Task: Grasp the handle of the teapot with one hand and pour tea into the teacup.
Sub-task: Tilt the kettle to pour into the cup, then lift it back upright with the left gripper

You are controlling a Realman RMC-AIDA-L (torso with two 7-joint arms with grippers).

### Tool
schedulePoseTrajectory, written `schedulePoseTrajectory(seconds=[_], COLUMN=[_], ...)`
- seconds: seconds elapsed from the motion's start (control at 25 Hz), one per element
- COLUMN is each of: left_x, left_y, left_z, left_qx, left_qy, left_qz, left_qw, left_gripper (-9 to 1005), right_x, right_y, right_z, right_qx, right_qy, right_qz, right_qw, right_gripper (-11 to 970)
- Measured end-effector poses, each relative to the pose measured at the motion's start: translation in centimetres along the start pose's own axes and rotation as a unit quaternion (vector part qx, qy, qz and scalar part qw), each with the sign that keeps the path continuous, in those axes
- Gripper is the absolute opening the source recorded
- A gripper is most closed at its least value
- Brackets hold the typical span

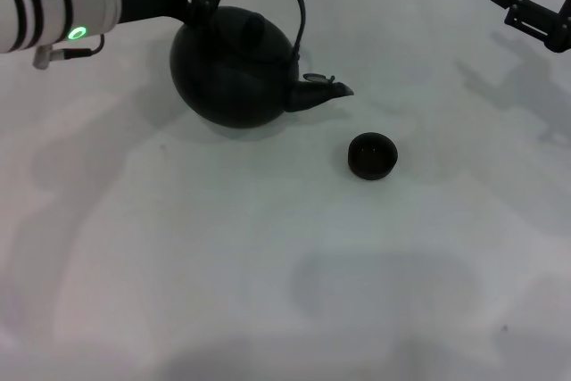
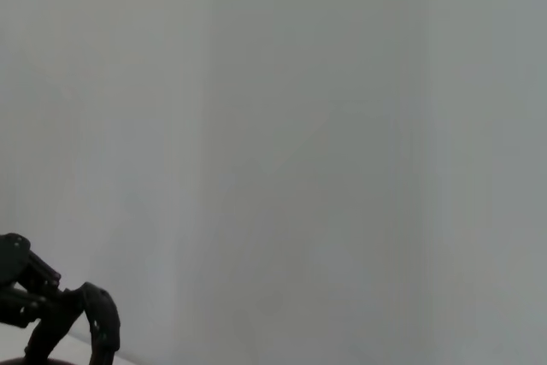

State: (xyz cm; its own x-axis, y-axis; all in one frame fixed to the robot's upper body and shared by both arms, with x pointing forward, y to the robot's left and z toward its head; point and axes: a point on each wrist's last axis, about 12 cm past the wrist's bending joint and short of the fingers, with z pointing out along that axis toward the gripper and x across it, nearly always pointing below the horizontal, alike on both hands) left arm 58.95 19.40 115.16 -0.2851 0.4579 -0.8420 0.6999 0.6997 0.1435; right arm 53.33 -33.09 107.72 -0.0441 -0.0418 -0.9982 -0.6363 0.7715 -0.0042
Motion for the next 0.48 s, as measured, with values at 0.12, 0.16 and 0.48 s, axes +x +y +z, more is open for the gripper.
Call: schedulePoseTrajectory(seconds=[0.12, 0.16, 0.48], left_x=[-0.5, -0.6, -0.8], left_y=[-0.6, -0.7, -1.3], left_z=[0.2, 0.2, 0.3], left_qx=[0.003, 0.004, 0.006], left_qy=[0.005, 0.007, 0.013], left_qz=[0.018, 0.021, 0.035], left_qw=[1.0, 1.0, 0.999], left_gripper=[150, 149, 147], right_x=[-0.1, -0.1, -0.1], right_y=[0.0, -0.1, -0.1], right_z=[0.0, 0.0, 0.0], right_qx=[0.002, 0.002, 0.003], right_qy=[-0.003, -0.003, -0.004], right_qz=[0.001, 0.001, 0.001], right_qw=[1.0, 1.0, 1.0], right_gripper=[840, 841, 840])
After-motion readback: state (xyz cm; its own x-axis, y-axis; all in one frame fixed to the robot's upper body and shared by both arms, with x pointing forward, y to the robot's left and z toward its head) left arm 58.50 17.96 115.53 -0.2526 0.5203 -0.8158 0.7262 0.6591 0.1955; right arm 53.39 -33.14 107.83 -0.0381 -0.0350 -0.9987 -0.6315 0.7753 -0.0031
